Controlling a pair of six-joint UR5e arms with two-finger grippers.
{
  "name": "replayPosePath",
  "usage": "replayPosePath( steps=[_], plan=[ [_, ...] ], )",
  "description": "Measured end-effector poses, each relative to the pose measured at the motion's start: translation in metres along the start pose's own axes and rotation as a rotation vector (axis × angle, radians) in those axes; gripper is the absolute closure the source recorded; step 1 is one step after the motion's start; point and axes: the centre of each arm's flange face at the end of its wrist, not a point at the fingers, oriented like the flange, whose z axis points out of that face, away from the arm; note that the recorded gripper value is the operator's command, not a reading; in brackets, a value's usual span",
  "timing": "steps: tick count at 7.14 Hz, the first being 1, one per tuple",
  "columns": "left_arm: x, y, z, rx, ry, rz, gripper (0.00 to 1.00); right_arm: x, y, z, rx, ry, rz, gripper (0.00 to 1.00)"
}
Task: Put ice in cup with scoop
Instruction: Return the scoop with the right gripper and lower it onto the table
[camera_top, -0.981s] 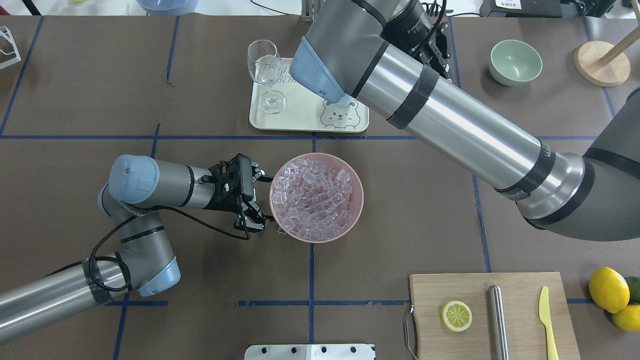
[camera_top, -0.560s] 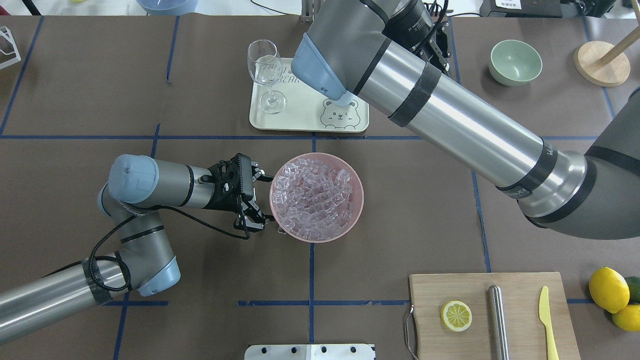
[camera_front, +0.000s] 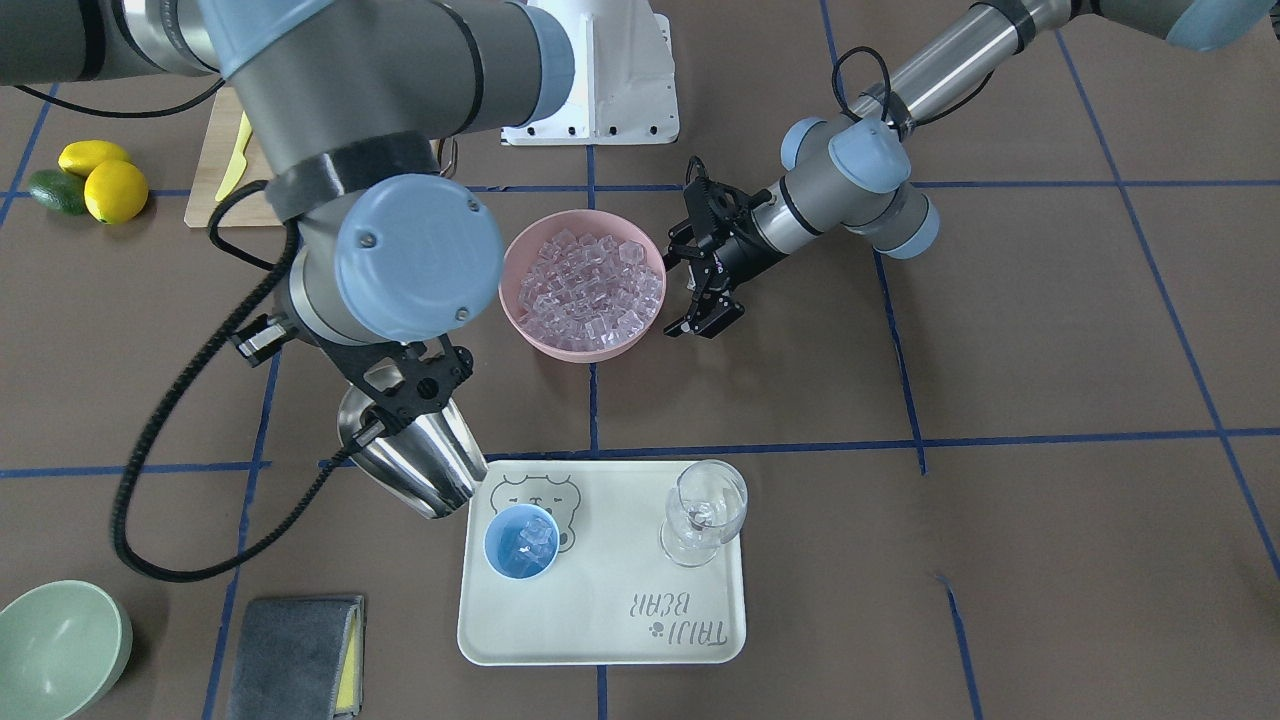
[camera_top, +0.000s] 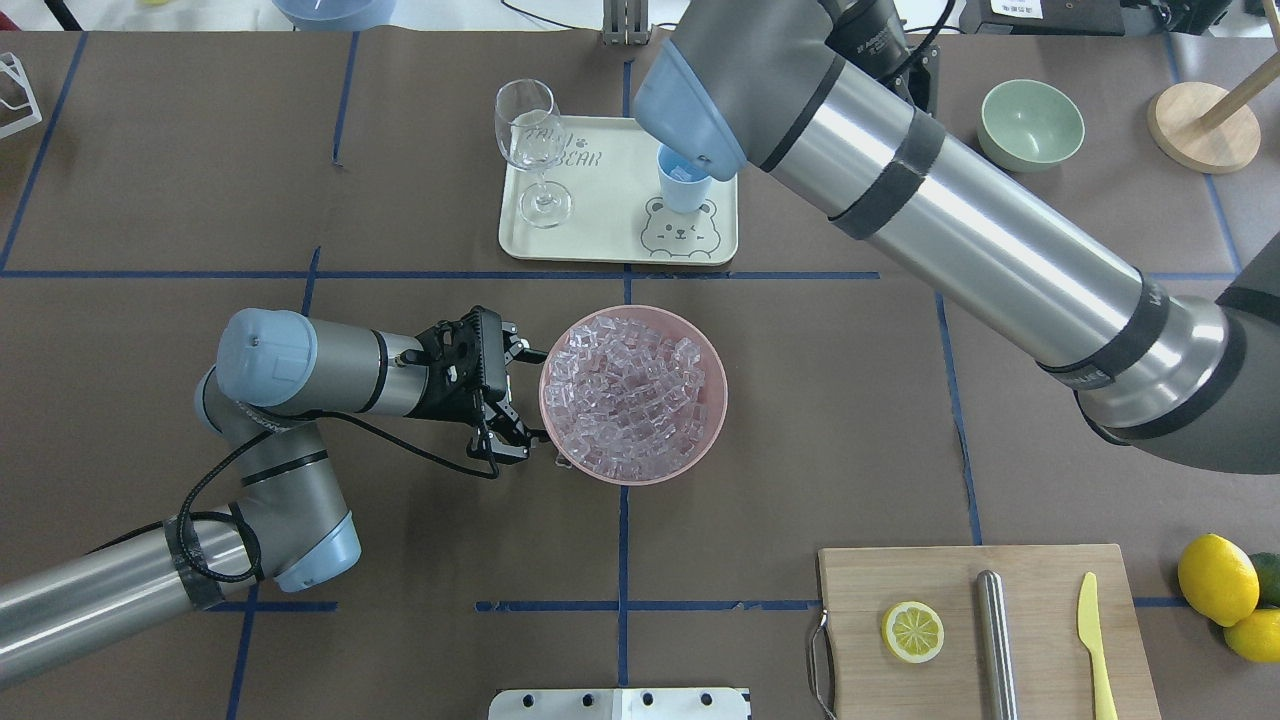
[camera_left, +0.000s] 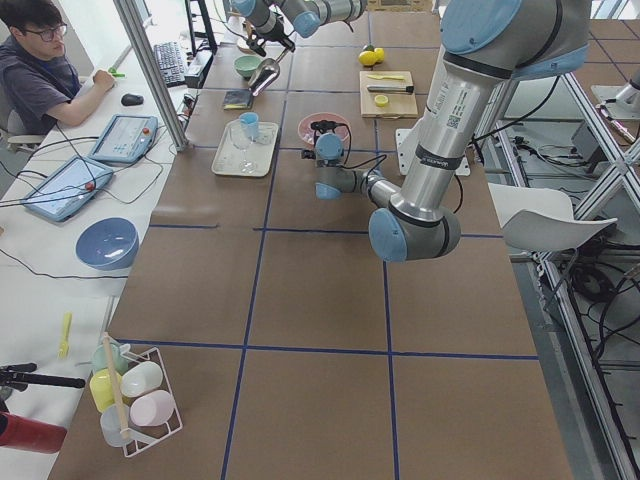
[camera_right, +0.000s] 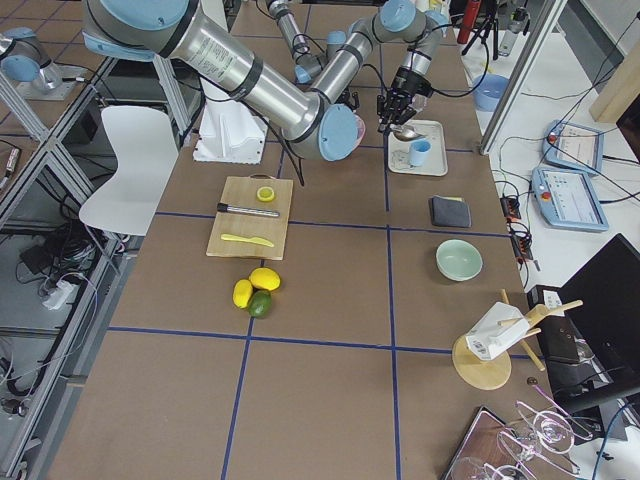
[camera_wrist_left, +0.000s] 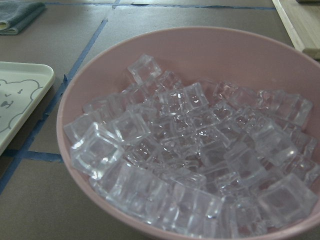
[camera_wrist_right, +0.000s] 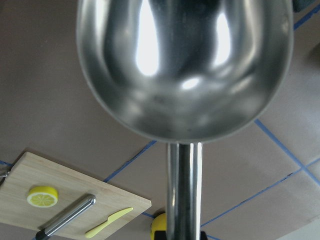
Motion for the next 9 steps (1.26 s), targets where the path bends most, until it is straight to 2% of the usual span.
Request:
replayPosePath(
  steps=[1,3,4,5,7,9],
  plan=[
    [0.000,0.000,0.000,0.002,0.000,0.001,0.00,0.012,0.030,0.015,0.032,-0.028,0.065,1.00],
    [0.000,0.000,0.000,0.003,0.001,0.001,0.00,0.021,0.109,0.069,0.121,-0.060,0.232,1.00],
    [0.000,0.000,0.000,0.004,0.001,0.001,0.00,0.021,0.140,0.089,0.147,-0.082,0.274,1.00],
    [0.000,0.000,0.000,0.004,0.001,0.001,0.00,0.019,0.162,0.106,0.157,-0.132,0.324,1.00],
    [0.000,0.000,0.000,0.004,0.001,0.001,0.00,0.016,0.187,0.136,0.153,-0.242,0.453,1.00],
    [0.000,0.000,-0.001,0.003,-0.001,0.001,0.00,0.025,0.193,0.180,0.166,-0.310,0.494,1.00]
  ],
)
